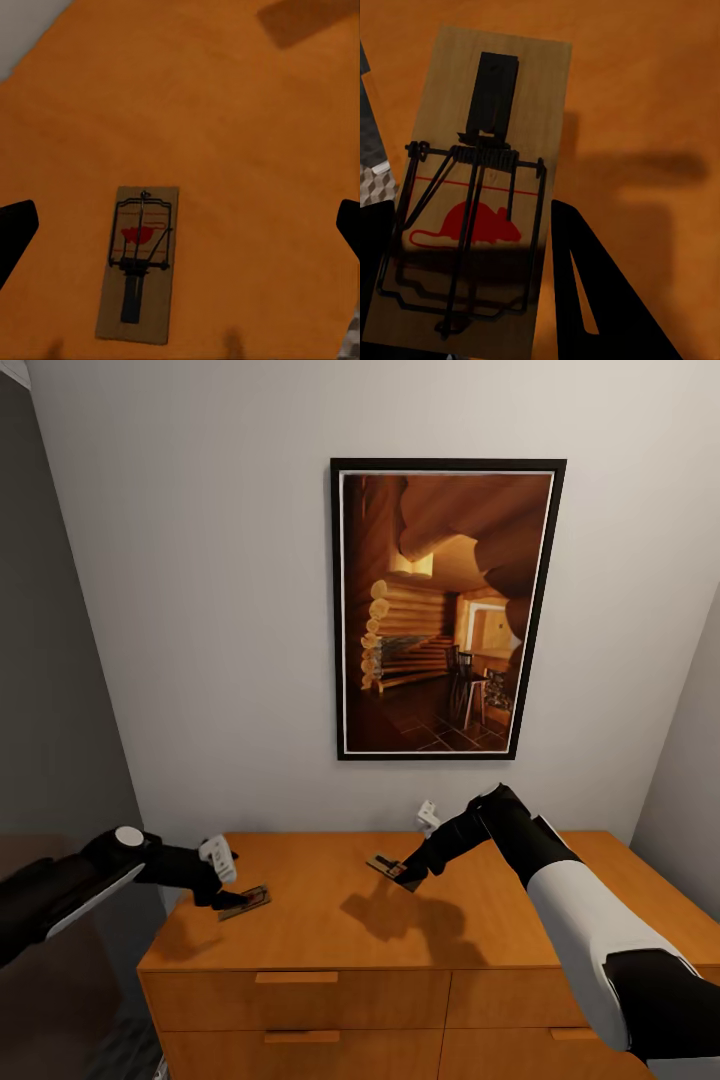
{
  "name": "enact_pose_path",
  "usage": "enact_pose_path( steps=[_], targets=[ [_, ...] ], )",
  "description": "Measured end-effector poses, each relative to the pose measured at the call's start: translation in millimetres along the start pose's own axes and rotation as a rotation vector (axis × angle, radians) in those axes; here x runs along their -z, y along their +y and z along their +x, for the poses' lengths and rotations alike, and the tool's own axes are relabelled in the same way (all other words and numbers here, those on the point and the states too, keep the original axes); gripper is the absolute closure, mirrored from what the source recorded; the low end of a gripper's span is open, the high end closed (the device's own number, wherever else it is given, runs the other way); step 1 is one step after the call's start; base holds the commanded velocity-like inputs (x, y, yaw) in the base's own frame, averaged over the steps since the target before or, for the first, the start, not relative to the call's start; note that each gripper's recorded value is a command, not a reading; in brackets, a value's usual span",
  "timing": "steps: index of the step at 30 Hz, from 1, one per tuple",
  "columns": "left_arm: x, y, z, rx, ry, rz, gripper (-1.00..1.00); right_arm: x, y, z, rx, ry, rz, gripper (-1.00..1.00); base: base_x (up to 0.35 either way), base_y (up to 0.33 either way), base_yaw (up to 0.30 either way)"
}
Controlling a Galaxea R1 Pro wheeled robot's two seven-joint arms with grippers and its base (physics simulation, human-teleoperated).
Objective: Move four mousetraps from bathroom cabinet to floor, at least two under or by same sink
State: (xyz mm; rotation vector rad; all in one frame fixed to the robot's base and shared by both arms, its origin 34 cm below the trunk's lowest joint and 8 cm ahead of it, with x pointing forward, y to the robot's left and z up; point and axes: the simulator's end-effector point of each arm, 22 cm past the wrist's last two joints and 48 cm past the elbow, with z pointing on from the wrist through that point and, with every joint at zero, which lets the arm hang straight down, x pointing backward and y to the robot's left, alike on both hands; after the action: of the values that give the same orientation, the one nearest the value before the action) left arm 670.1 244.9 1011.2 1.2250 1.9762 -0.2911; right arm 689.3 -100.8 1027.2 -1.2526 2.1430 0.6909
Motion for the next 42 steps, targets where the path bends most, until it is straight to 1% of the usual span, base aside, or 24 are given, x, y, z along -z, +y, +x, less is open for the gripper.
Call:
enact_pose_path(
  steps=[5, 28, 33, 36, 39, 42],
  targets=[
    [-3.6, -4, -2, -0.011, 0.004, 0.007, -1.00, -0.3, 0, 0, -0.001, 0.001, 0.001, 1.00, 0.000, 0.000, 0.000],
    [-3.9, -4, -2, -0.011, 0.006, 0.005, -1.00, 0.1, -3, 0, -0.005, -0.003, 0.012, 1.00, 0.000, 0.000, 0.000],
    [-4.1, -4, -1, -0.010, 0.008, 0.004, -1.00, -0.2, -13, 1, -0.003, 0.002, 0.059, 1.00, 0.000, 0.000, 0.000],
    [-4.1, -3, -1, -0.010, 0.008, 0.003, -1.00, -0.9, -23, 1, 0.001, 0.009, 0.109, 1.00, 0.000, 0.000, 0.000],
    [-4.0, -3, -1, -0.010, 0.009, 0.002, -1.00, -0.5, -30, 1, 0.002, 0.012, 0.145, 1.00, 0.000, 0.000, 0.000],
    [-4.0, -3, -1, -0.010, 0.010, 0.001, -1.00, -0.4, -33, 0, 0.003, 0.012, 0.157, 1.00, 0.000, 0.000, 0.000]
  ],
)
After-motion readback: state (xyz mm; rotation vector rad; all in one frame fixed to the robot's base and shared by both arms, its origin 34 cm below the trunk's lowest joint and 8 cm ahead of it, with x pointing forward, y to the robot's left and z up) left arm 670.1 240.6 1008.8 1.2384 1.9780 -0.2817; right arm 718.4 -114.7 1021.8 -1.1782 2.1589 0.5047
